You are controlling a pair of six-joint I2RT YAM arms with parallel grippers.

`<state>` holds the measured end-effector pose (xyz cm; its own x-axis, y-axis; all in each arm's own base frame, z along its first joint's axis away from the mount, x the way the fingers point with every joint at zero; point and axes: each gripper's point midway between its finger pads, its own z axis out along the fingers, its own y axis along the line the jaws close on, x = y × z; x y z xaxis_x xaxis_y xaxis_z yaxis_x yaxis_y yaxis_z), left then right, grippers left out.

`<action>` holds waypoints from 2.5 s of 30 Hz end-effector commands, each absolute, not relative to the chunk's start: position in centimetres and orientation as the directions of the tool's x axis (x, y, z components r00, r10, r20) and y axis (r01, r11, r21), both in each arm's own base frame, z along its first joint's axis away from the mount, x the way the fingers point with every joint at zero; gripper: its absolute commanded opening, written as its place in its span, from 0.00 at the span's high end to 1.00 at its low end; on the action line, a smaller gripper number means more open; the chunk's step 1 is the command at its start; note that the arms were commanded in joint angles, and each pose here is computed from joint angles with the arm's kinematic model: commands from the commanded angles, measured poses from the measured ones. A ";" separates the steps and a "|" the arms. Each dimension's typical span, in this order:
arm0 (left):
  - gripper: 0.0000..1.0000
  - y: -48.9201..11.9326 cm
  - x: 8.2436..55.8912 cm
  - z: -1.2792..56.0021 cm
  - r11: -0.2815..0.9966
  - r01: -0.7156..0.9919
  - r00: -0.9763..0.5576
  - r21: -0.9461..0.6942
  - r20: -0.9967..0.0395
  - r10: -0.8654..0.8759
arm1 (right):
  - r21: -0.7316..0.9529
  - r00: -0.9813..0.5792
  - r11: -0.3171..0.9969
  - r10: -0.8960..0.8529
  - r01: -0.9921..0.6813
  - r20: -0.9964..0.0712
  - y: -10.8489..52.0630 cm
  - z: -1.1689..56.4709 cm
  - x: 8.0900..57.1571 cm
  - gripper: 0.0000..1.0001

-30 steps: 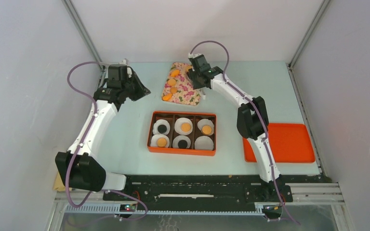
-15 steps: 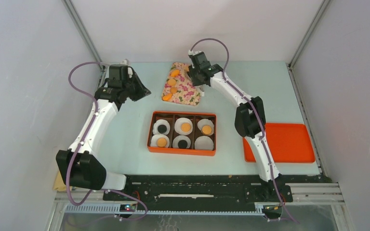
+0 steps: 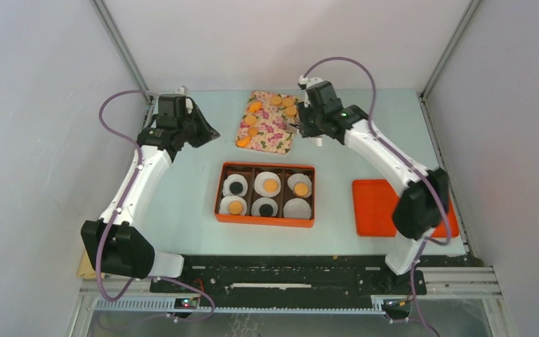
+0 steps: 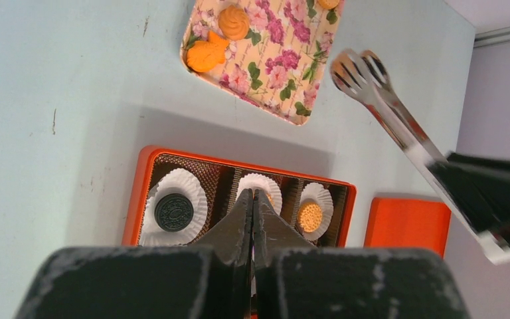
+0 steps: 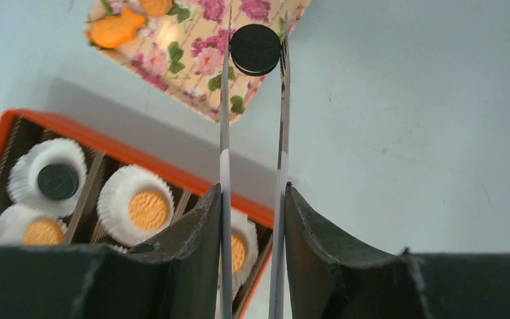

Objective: Pack the cookies

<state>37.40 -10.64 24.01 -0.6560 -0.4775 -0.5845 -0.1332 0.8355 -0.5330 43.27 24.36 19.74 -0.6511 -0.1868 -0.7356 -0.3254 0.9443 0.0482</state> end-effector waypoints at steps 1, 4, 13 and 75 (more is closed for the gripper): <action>0.99 -11.0 36.7 26.8 0.826 -0.078 -0.615 -0.558 -0.625 -0.481 | 0.088 -0.557 0.930 -0.135 -0.356 -0.819 23.6 26.2 38.8 0.90; 0.99 -11.0 36.4 26.6 0.825 -0.080 -0.617 -0.560 -0.622 -0.482 | 0.103 -0.534 0.915 -0.134 -0.390 -0.835 22.5 28.0 34.1 0.91; 0.99 -12.0 35.9 26.9 0.823 -0.054 -0.624 -0.566 -0.625 -0.470 | 0.111 -0.629 0.870 -0.253 -0.480 -0.735 21.4 25.4 20.5 0.91; 0.99 -14.3 36.8 27.1 0.826 -0.004 -0.651 -0.563 -0.626 -0.430 | 0.153 -0.704 0.974 -0.009 -0.167 -0.710 14.8 21.8 21.4 0.60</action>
<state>36.05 -13.26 25.30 -0.6674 -0.4403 -0.6006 -0.0600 0.8356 -0.5460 21.98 15.77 19.37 -0.7429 -0.1283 -0.6569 -0.2229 0.9729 0.0620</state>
